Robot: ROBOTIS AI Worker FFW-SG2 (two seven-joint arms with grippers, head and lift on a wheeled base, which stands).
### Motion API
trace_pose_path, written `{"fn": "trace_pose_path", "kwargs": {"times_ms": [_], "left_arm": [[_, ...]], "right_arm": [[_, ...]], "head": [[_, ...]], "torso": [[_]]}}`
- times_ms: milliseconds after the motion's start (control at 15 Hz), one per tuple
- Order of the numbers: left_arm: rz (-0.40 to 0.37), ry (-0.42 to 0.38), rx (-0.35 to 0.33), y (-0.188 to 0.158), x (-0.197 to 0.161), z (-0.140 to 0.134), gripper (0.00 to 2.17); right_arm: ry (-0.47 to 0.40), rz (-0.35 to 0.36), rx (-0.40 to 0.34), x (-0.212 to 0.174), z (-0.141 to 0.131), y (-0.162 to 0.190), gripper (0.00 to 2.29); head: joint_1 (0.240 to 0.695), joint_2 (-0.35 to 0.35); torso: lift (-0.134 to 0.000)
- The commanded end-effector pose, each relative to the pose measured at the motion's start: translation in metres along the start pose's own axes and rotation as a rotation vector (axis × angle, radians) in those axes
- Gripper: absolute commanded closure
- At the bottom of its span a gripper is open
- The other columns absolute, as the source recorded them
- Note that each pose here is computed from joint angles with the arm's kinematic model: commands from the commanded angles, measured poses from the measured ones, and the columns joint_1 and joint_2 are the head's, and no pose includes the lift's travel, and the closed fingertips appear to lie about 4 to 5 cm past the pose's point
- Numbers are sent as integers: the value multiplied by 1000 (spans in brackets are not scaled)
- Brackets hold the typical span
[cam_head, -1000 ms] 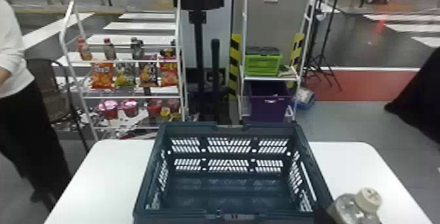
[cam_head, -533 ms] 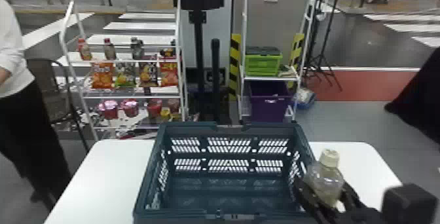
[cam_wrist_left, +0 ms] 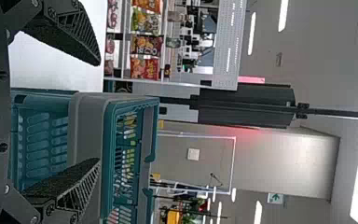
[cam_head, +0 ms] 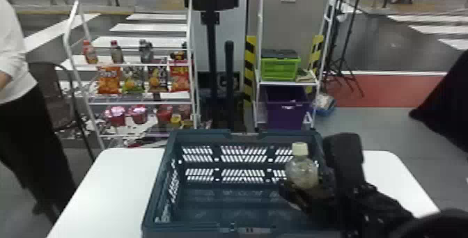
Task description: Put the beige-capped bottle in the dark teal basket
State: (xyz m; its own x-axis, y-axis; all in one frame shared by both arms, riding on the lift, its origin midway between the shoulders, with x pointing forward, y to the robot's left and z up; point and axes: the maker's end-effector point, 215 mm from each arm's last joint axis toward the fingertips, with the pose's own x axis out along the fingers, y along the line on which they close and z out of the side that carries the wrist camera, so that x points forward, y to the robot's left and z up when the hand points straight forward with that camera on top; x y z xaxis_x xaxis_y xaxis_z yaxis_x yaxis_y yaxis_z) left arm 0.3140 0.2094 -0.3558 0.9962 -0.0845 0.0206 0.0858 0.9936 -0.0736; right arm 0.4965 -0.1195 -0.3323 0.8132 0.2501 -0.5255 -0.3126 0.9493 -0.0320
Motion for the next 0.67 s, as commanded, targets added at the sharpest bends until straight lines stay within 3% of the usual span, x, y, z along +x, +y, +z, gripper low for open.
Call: {"fn": "trace_pose_path", "kwargs": {"times_ms": [0,467,600], "left_arm": [[1,1,1,0,-1,-1,157],[9,-1,-4,2,-5,-2,154],[9,-2,-2,3,-6,-3,154]], "right_arm": [[83,34,-19,26,-3,17,2287],[218,139,15,84,-10,61,2287],[278,141,21,92,-24,61,2287]], "head": [[499,0],[499,0],[499,0]], "torso": [[0],[0],[0]]}}
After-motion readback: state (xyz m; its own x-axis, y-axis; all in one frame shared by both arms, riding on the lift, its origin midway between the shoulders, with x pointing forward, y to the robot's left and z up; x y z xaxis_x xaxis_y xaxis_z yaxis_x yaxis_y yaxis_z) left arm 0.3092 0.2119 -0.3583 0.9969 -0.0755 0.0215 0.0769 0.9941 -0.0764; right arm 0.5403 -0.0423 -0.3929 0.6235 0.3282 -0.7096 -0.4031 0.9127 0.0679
